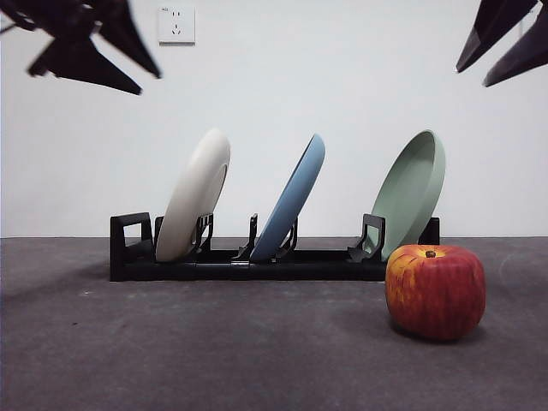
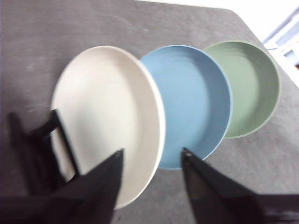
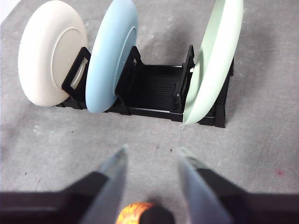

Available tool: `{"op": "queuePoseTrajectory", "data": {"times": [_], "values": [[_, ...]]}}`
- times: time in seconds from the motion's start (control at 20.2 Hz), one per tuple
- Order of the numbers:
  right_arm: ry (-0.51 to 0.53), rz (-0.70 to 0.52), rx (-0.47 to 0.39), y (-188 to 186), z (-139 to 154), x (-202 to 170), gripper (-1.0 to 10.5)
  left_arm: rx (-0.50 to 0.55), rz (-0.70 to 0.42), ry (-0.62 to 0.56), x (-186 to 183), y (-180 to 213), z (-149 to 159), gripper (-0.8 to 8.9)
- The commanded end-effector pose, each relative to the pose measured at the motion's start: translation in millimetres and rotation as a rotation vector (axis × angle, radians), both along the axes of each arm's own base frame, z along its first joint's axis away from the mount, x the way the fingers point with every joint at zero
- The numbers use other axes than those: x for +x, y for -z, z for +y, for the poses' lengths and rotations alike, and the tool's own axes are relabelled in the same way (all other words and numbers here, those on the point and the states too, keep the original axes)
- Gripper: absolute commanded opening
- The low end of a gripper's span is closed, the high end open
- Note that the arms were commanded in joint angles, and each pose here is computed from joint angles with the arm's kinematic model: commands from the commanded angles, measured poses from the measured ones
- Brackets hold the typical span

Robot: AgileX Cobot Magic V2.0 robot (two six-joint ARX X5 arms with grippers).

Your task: Take the yellow plate from the plate rack,put the plate on the table,take the apple from the table,put the apple in the plate

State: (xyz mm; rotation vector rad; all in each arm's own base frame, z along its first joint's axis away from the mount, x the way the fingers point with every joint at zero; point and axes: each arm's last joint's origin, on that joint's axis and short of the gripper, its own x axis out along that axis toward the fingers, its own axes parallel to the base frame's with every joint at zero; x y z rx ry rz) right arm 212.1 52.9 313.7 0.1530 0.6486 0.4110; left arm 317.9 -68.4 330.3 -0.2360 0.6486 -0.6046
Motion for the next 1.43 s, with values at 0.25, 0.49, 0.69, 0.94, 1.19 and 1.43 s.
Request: {"op": "queuePoseTrajectory", "data": {"times": [0.25, 0.49, 0.69, 0.94, 1.19, 1.43], "values": [[-0.006, -0.008, -0.004, -1, 0, 1, 2.2, 0.068, 0.033, 0.039, 41, 8, -40, 2.62], [-0.006, -0.008, -0.004, -1, 0, 1, 2.2, 0.133, 0.098, 0.024, 62, 39, -61, 2.60], [-0.006, -0.008, -0.004, -1, 0, 1, 2.2, 0.141, 0.113, 0.027, 66, 47, -64, 2.47], [-0.004, -0.008, -0.005, -1, 0, 1, 2.2, 0.142, 0.112, 0.033, 65, 47, -67, -0.17], [-0.004, -0.006, -0.005, -1, 0, 1, 2.2, 0.138, 0.104, 0.042, 61, 36, -68, -0.09], [-0.004, -0.006, -0.005, -1, 0, 1, 2.2, 0.155, 0.061, 0.105, 43, -8, -79, -0.09]]}}
